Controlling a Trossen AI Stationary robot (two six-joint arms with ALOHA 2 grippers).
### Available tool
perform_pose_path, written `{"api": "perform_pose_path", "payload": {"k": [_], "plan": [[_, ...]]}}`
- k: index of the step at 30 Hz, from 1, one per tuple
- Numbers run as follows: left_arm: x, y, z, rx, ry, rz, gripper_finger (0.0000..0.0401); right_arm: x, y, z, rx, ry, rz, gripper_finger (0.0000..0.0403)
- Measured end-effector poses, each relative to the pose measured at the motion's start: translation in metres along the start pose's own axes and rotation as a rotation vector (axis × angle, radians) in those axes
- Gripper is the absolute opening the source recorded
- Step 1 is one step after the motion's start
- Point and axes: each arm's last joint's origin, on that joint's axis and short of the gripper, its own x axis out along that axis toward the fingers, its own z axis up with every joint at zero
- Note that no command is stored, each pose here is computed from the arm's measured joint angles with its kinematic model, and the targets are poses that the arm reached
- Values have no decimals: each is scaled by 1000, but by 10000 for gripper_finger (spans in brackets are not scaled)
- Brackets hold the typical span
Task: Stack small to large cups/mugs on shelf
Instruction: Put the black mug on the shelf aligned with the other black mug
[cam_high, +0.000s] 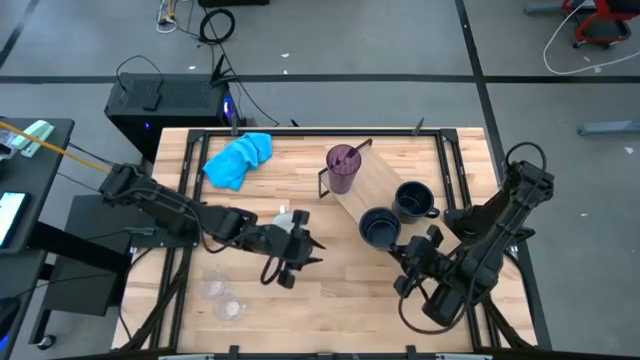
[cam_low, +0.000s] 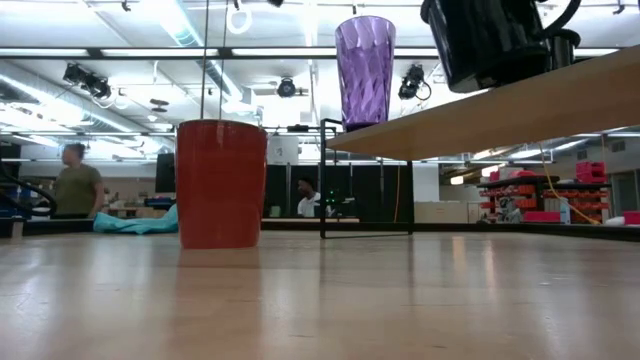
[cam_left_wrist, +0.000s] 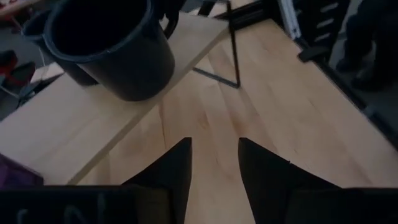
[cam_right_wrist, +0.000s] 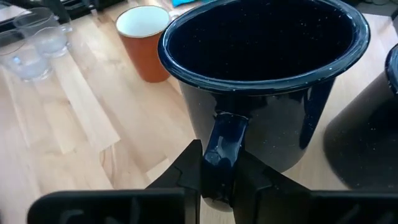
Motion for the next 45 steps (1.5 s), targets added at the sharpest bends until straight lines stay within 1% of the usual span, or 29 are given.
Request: {"api": "perform_pose_path", "payload": {"k": [3,7,9,15,20,24,27,31,37,42,45], "plan": [[8,-3,-2,-11,2,1,140,3,0,2,7,-2,-9,55],[23,-12,-12,4,51,-28,146,3,1,1,42,-3,-3,55],[25,-13,-12,0,35,-28,148,6,0,-2,45,3,-8,55],[26,-9,-8,4,-4,-19,143,16,-2,-15,69,-10,-16,55],[26,-9,-8,11,-5,-19,134,17,-3,-16,79,-5,-18,56],[28,-4,-8,2,-11,-9,135,17,-3,-17,80,2,-17,59],[34,0,-11,-5,-3,7,141,17,-3,-17,87,12,-18,63],[51,0,-18,-13,-4,22,150,19,-4,-17,103,31,-32,70],[75,-1,-24,6,-65,44,157,20,-5,-17,117,37,-42,69],[82,3,-21,41,-129,75,152,20,-5,-16,124,37,-44,67],[83,9,-19,34,-162,96,149,20,-5,-16,141,36,-46,69]]}}
